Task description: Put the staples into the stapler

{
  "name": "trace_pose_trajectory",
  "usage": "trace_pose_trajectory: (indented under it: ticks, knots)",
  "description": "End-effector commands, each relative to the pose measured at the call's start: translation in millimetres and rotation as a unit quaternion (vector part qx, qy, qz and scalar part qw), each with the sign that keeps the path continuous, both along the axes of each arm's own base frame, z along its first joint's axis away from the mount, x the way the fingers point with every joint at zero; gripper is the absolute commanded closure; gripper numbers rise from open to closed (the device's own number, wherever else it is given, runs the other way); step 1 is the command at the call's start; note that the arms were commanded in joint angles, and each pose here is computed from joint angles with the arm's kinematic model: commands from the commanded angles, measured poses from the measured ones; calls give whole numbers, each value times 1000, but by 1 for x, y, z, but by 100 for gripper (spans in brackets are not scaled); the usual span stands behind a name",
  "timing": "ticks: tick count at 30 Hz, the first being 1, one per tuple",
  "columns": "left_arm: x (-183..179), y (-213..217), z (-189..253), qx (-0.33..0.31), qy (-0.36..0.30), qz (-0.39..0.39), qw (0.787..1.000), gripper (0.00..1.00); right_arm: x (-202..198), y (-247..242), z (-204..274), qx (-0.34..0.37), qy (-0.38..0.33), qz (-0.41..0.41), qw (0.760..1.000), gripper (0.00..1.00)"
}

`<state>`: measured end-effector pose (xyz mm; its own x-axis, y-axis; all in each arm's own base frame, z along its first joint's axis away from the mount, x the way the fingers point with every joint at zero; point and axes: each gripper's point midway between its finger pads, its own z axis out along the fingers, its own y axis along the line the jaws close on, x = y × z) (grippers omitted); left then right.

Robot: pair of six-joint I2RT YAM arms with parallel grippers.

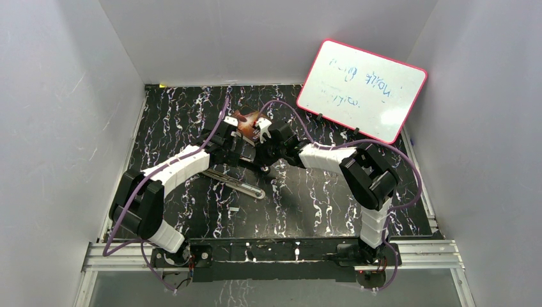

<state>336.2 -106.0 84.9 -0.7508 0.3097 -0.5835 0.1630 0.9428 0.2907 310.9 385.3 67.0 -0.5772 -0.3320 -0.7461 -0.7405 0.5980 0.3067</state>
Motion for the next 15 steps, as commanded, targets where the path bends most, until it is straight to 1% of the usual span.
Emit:
trace_pose_trajectory:
  ticks: [1,15]
  knots:
    - [-2,3,12,2,-17,0,1000,2,12,5,12,4,-19,0,1000,100]
    - [-1,3,13,1,-18,0,1000,2,10,-2,8,-29,-28,14,999,100]
